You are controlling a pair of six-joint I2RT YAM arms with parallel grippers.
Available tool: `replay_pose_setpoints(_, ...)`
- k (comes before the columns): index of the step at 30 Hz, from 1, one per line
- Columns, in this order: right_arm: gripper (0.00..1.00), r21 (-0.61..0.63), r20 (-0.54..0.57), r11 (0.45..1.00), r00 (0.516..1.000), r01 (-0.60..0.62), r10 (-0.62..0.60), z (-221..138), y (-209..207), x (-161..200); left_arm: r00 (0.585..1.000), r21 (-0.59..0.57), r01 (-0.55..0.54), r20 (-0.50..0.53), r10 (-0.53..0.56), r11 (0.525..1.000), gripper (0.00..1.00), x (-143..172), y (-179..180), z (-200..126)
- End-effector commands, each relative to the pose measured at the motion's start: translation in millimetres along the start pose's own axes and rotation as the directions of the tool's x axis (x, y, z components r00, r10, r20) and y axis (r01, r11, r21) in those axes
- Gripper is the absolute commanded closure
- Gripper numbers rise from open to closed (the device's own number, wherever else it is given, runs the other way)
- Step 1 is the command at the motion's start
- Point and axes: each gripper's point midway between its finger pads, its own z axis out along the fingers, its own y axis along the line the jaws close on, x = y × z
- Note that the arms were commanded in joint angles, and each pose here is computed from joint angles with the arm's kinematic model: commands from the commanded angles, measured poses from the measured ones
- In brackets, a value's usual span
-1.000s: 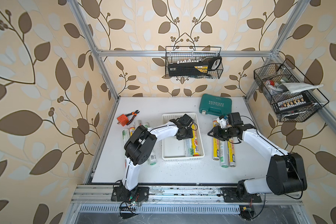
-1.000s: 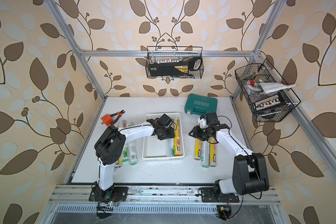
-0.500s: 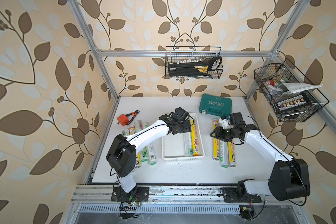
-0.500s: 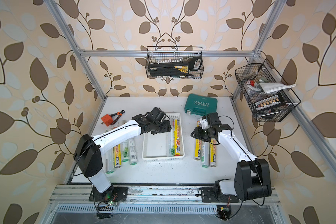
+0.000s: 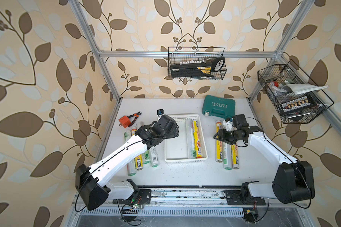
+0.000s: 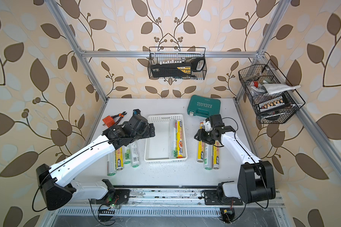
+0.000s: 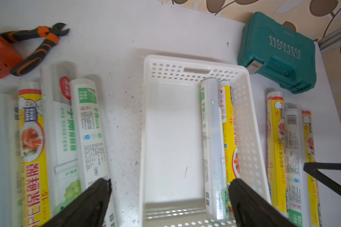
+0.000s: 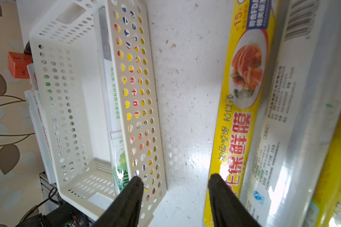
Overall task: Put the plastic wrap into the basket
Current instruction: Pick up the plastic wrap from the center of the board.
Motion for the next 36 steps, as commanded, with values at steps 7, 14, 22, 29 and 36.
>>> replay_pose_setpoints(7, 0.42, 0.137, -0.014, 0.991, 1.0, 0.002, 0.0, 19.3, -20.2, -2.5, 0.994, -0.123, -0.017, 0.109, 0.03, 0.992, 0.01, -1.2, 50.7, -24.0)
replay_pose_setpoints(14, 0.38, 0.236, -0.031, 0.971, 0.999, 0.033, -0.026, 33.1, -30.9, -1.9, 0.996, -0.13, -0.015, 0.089, 0.026, 0.991, 0.01, 9.8, 58.9, -20.8)
replay_pose_setpoints(22, 0.36, 0.293, -0.051, 0.954, 0.998, 0.056, -0.043, 46.8, -35.8, -2.6, 0.997, -0.133, -0.018, 0.076, 0.029, 0.991, 0.01, 13.3, 59.1, -16.6)
replay_pose_setpoints(29, 0.37, 0.327, -0.054, 0.944, 0.998, 0.056, -0.04, 59.5, -38.6, -7.3, 0.998, -0.129, -0.021, 0.061, 0.029, 0.991, 0.01, 17.1, 57.7, -11.2)
replay_pose_setpoints(36, 0.39, 0.345, -0.069, 0.937, 0.997, 0.058, -0.036, 71.1, -40.0, -10.6, 0.998, -0.131, -0.013, 0.054, 0.021, 0.991, 0.01, 17.9, 56.4, -7.8)
